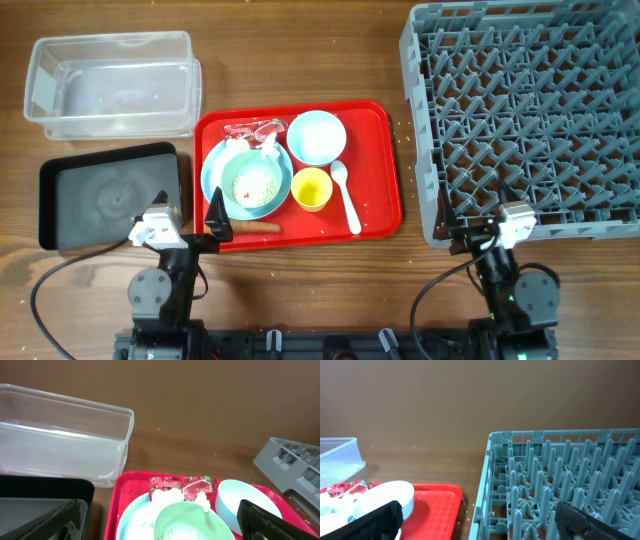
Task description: Sort waste into correct bins and load items into the dishwasher rack
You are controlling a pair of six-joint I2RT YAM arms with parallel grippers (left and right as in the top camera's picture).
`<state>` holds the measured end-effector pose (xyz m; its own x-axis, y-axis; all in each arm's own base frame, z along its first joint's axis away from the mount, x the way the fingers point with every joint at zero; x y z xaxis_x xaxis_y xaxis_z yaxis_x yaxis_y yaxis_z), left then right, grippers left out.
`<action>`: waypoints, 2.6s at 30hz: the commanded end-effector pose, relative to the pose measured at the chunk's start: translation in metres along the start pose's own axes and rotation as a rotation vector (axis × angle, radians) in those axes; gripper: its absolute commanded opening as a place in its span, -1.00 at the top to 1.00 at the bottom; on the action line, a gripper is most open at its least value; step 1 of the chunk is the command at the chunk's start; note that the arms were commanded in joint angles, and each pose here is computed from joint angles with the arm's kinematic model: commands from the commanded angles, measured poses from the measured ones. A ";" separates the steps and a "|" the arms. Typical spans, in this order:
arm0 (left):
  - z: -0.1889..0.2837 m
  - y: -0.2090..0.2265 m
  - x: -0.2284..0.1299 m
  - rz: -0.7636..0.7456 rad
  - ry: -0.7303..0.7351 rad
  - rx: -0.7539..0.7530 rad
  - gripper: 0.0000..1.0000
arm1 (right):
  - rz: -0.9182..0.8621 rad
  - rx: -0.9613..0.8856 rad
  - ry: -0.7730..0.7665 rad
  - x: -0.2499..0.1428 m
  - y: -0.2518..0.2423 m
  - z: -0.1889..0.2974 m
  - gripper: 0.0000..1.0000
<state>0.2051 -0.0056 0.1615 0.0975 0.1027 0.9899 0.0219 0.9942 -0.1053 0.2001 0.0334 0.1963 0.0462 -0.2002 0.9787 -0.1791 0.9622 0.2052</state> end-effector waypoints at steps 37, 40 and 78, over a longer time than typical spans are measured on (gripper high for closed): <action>-0.104 -0.089 0.027 0.124 1.037 -0.257 -0.89 | -0.093 -0.183 0.769 0.049 0.006 -0.061 -0.99; -0.107 -0.110 -0.008 0.082 1.149 -0.298 -0.67 | -0.095 -0.185 0.773 0.048 0.005 -0.060 -0.99; -0.111 -0.185 0.055 0.565 1.097 -0.974 0.92 | -0.247 0.330 0.787 0.044 0.053 -0.093 -0.99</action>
<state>0.3307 -0.1670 0.1797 0.9483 -0.0306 0.3158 0.2532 0.6730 -0.6949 0.2850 0.0398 0.2347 0.7250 -0.2711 0.6332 0.0512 0.9380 0.3429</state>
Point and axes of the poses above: each gripper's point midway between its finger pads, its own z axis back along the fingers, its own y axis along the line the jaws close on, x = y × z, the point moved 4 cm from there along z, back along the fingers, and after that the axes turned 8 degrees about -z, right-handed, at the moved point
